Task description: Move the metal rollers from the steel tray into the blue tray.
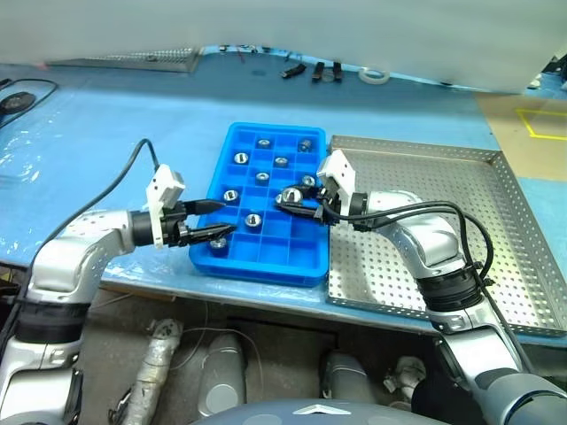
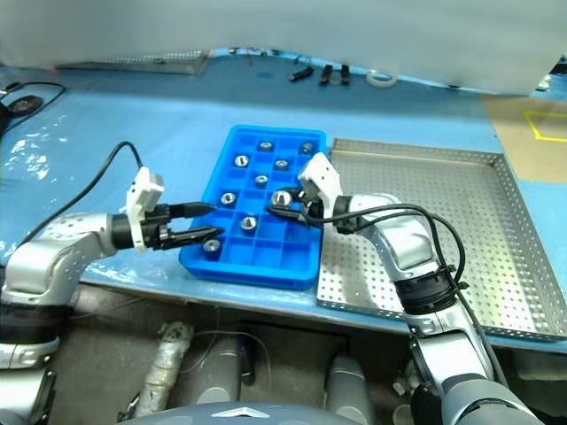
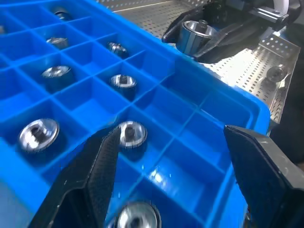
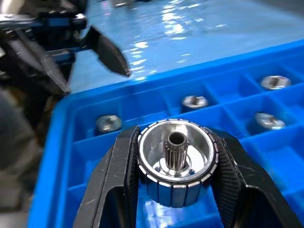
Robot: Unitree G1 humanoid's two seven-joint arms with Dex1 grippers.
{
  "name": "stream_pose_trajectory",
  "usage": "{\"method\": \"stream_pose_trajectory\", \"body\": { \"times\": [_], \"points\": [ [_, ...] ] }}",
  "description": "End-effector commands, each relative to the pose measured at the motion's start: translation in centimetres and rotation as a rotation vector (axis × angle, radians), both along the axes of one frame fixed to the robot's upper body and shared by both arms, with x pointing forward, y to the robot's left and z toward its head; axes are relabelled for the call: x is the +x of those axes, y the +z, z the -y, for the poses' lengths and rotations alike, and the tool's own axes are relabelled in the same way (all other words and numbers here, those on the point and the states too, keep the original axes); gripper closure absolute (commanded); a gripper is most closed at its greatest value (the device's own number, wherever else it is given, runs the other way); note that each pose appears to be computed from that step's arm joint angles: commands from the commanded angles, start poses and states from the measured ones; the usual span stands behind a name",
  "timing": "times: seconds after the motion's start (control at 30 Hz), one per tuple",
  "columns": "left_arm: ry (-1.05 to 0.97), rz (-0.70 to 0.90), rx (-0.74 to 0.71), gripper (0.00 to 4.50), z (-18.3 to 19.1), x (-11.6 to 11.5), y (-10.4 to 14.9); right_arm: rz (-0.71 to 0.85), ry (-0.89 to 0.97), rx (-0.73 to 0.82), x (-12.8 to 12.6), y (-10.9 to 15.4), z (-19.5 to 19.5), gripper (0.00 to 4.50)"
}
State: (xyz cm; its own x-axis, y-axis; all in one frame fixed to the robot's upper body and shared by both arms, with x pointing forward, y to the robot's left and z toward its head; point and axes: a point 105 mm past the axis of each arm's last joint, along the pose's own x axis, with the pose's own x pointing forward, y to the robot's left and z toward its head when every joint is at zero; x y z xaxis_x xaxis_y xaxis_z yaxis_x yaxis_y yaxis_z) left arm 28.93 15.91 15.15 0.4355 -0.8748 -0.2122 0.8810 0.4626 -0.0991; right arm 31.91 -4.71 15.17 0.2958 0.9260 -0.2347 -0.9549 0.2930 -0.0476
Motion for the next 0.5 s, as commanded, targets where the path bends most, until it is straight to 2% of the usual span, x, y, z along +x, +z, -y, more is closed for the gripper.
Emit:
{"method": "stream_pose_trajectory", "body": {
  "times": [0.03, 0.2, 0.47, 0.5],
  "points": [
    [-0.002, 0.041, -0.012, 0.83, 0.3, -1.4, 1.2, -0.068, 0.118, 0.014, -1.6, 0.2, -0.8, 2.83],
    [0.016, 0.004, -0.022, 0.83, 0.7, -2.8, 0.4, -0.148, 0.184, -0.015, -2.5, -0.7, -1.2, 2.83],
    [0.026, -0.008, -0.03, 0.83, 1.0, -3.1, 0.3, -0.176, 0.198, -0.059, -2.8, -1.7, -0.9, 2.83],
    [0.026, -0.008, -0.03, 0.83, 1.1, -3.1, 0.4, -0.172, 0.199, -0.06, -2.8, -1.8, -0.8, 2.48]
  ]
}}
